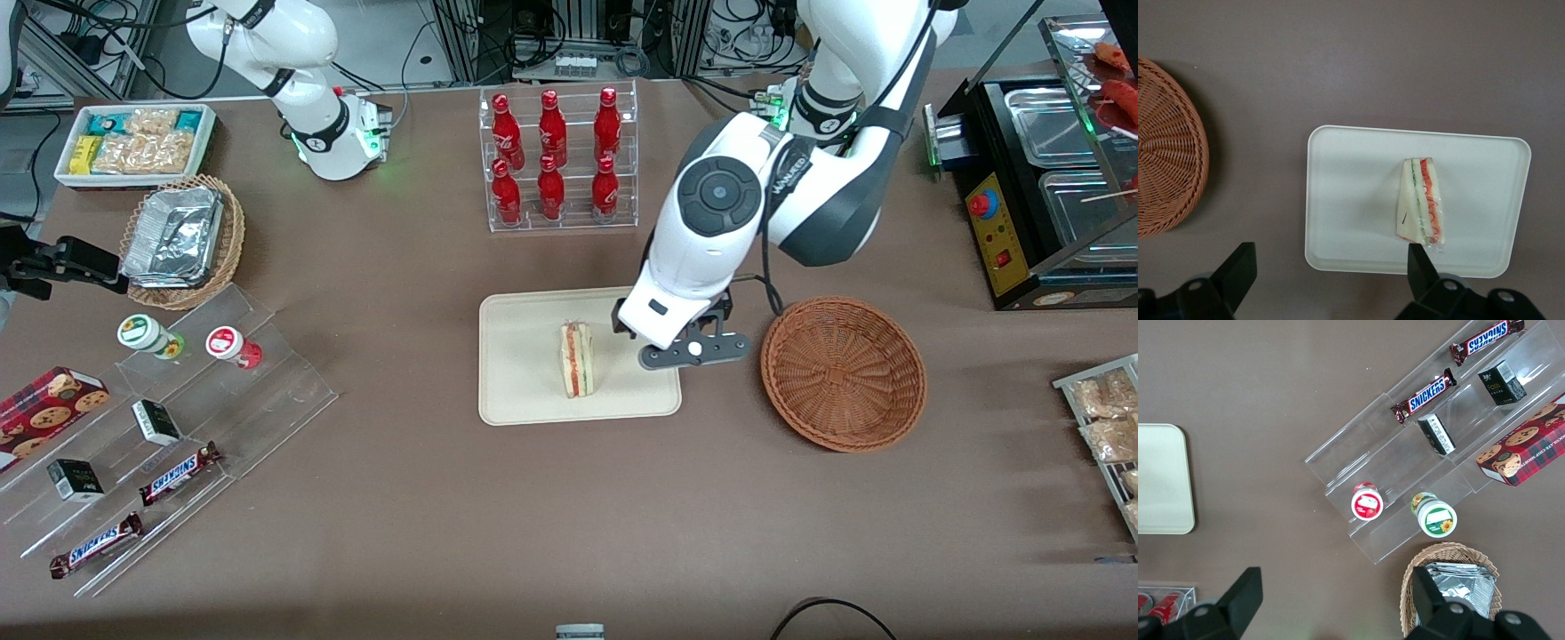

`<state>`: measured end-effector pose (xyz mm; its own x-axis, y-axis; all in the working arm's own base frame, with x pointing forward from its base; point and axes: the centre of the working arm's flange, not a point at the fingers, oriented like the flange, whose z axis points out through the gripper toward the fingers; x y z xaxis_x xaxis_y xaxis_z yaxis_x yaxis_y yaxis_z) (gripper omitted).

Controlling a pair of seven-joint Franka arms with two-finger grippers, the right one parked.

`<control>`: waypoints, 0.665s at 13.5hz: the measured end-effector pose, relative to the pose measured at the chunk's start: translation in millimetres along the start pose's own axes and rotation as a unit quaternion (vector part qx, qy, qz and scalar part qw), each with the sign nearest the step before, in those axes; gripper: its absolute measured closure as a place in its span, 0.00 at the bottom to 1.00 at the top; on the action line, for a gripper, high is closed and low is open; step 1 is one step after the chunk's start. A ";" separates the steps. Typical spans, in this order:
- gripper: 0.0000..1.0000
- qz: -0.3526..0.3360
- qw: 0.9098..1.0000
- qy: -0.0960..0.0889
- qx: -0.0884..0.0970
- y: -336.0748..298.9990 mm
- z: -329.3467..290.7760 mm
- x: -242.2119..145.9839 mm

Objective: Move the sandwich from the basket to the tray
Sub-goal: 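Raise the left gripper away from the sandwich on the tray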

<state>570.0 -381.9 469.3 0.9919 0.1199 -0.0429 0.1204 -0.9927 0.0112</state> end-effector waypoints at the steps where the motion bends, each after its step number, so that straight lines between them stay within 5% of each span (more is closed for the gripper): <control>1: 0.00 -0.004 1.000 0.000 0.001 -6.4 -1.6 2.2; 5: 0.00 0.003 1.000 -0.006 -0.002 -54.2 -21.9 16.9; 9: 0.00 0.045 0.998 -0.036 -0.016 -132.3 -46.1 28.8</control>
<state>584.5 -246.4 512.6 0.9934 0.0281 -0.1113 0.0339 -0.9981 0.0507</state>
